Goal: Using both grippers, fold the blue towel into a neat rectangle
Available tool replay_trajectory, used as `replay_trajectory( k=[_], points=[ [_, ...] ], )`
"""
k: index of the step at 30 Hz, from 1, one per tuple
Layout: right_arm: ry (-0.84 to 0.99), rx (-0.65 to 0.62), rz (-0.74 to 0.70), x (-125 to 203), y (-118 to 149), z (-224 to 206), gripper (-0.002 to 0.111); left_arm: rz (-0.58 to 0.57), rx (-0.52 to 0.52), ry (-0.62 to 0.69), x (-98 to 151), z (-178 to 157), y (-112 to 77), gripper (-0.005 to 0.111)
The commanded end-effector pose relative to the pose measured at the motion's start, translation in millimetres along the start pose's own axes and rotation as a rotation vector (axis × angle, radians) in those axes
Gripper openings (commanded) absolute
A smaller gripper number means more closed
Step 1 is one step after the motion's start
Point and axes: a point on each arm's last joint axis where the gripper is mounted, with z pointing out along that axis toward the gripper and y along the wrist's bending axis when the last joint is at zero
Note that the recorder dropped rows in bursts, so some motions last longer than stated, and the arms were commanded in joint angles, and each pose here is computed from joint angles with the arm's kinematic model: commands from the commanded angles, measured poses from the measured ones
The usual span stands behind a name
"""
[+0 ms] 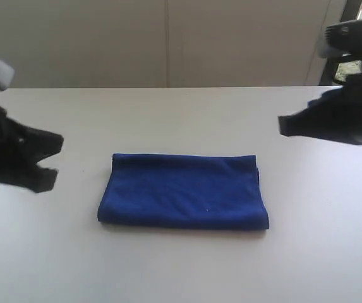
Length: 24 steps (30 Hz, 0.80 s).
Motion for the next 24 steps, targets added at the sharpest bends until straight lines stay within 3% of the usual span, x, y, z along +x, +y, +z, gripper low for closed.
replay_trajectory(
  k=[1,5,10,15,24],
  points=[
    [-0.106,-0.058,0.139,49,-12,-63,0.0,-0.094,0.02,-0.097,51,-56,-15.7,0.0],
    [-0.171,-0.147,0.174,107,-12,-81,0.0,-0.102,-0.108,-0.27,108,-74,-12.7,0.0],
    [-0.107,-0.153,0.117,136,-10,-74,0.0,-0.115,-0.184,-0.218,154,-62,-8.1,0.0],
    [-0.169,-0.24,-0.092,145,-1,-72,0.0,-0.09,-0.143,-0.165,159,-60,-12.2,0.0],
    [-0.087,-0.204,-0.045,163,-5,-69,0.0,-0.081,-0.148,-0.169,158,-60,-11.7,0.0]
  ],
)
